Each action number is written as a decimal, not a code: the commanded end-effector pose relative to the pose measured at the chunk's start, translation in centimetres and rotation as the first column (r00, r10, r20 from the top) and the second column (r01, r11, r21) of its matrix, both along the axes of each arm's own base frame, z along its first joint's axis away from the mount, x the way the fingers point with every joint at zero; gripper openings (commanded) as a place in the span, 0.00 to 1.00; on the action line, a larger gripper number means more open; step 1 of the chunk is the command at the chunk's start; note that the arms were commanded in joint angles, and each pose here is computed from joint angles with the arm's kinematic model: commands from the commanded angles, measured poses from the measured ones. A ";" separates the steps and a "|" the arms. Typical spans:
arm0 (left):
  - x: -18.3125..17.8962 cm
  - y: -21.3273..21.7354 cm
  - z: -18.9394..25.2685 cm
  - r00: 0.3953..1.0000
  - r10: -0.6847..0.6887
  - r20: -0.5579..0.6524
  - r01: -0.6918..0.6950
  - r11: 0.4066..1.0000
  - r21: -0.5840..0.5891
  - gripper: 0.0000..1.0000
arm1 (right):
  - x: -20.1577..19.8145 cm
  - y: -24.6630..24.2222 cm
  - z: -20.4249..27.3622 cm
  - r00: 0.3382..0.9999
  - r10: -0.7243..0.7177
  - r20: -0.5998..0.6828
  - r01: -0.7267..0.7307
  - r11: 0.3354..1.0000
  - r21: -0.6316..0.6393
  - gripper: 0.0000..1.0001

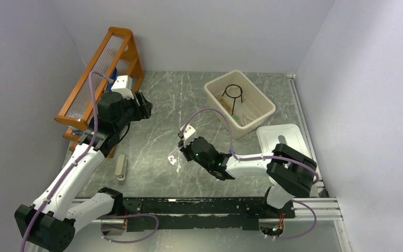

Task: Organize the chemistry lab equipment

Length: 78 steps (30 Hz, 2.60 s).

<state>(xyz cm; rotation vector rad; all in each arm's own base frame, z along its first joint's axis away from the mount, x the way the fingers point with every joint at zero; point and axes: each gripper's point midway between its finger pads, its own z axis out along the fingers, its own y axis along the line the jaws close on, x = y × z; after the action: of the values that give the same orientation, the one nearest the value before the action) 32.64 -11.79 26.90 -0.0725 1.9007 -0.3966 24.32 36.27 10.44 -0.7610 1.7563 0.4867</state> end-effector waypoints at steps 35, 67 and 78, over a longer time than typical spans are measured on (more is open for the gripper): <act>0.4 -1.7 -0.4 0.996 -0.089 0.009 0.089 0.995 -0.034 0.61 | 4.0 -1.7 -1.8 0.980 -0.189 -0.062 0.189 0.982 -0.011 0.04; 0.1 -1.5 -0.1 0.995 -0.092 0.029 0.093 0.995 -0.027 0.73 | 3.3 -3.5 4.3 0.959 -0.217 -0.182 0.229 0.972 0.048 0.54; -0.4 -2.5 0.1 0.987 -0.152 0.044 0.153 0.987 -0.040 0.73 | 1.5 -15.1 0.6 0.685 -0.665 -0.299 0.651 0.742 -0.160 0.48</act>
<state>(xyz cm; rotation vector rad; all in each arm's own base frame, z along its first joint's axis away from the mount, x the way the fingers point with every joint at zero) 32.39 -13.71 25.95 0.0106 1.9150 -0.4919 26.87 27.56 14.26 -0.2403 2.0825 0.3227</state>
